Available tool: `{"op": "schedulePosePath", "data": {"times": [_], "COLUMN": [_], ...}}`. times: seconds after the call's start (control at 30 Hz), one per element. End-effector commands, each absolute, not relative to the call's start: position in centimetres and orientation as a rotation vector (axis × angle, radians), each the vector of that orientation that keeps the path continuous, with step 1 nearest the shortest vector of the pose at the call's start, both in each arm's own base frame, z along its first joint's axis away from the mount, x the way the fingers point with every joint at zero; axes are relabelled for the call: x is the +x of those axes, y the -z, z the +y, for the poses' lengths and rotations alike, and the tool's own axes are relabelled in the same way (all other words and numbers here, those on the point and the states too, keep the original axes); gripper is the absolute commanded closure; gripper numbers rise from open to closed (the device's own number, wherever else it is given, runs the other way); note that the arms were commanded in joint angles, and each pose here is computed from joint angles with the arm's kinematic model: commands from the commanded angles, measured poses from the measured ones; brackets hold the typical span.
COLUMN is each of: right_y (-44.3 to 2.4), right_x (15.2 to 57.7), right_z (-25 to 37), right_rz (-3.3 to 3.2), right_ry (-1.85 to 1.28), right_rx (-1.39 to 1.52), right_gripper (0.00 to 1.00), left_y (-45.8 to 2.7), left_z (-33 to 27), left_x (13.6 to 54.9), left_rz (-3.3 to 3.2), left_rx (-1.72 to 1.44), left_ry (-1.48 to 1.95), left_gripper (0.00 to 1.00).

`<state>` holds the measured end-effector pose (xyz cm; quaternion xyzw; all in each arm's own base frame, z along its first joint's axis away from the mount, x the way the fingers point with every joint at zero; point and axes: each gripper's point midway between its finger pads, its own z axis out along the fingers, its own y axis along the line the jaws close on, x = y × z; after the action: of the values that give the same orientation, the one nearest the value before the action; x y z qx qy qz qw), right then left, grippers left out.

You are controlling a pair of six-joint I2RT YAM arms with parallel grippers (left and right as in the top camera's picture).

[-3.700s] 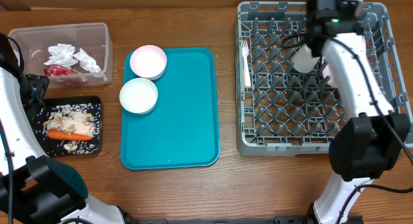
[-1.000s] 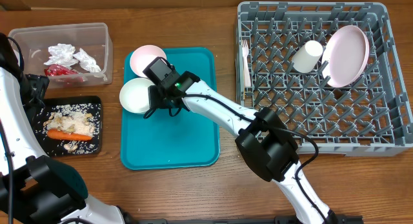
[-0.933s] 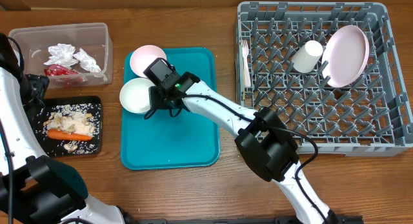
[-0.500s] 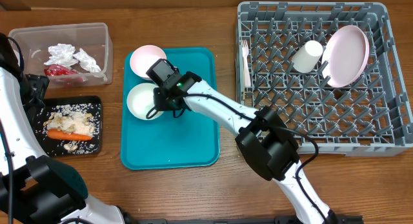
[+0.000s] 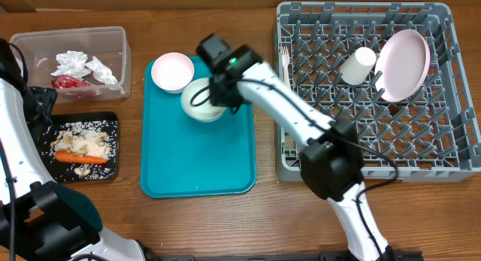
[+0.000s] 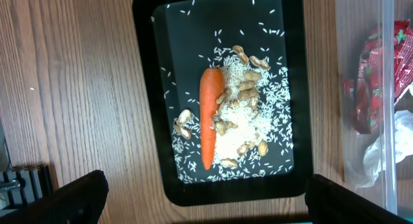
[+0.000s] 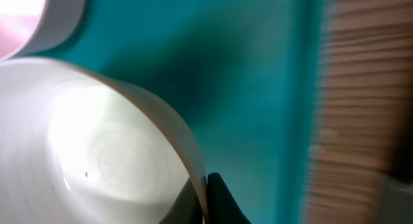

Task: Sort waste into correct bins and load items into the dishwasher rack
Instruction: 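Lift the white bowl and carry it right over the grey rack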

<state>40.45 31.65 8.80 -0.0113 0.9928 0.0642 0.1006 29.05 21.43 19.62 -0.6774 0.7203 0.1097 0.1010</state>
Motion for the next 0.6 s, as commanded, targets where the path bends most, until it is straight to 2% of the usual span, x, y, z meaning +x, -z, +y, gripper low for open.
{"op": "schedulePosePath", "data": {"times": [0.0, 0.17, 0.3, 0.57], "right_y": [-19.6, -25.9, -29.4, -31.4], "right_x": [43.1, 42.2, 40.1, 36.4], "right_z": [25.6, 16.2, 10.9, 5.5], "right_rz": [2.666, 2.537, 2.490, 2.482], "right_ry": [-0.037, 0.221, 0.279, 0.360], "right_rx": [0.081, 0.273, 0.421, 0.569], "right_gripper": [0.96, 0.96, 0.96, 0.96], "left_y": [-20.1, -20.1, -20.1, -20.1], "left_z": [21.2, 21.2, 21.2, 21.2], "left_x": [29.0, 29.0, 29.0, 29.0], "left_rz": [2.099, 2.099, 2.099, 2.099], "left_rx": [-2.011, -2.012, -2.012, -2.012], "left_ry": [-0.314, -0.313, -0.313, -0.314], "left_gripper": [0.00, 0.00, 0.00, 0.00]}}
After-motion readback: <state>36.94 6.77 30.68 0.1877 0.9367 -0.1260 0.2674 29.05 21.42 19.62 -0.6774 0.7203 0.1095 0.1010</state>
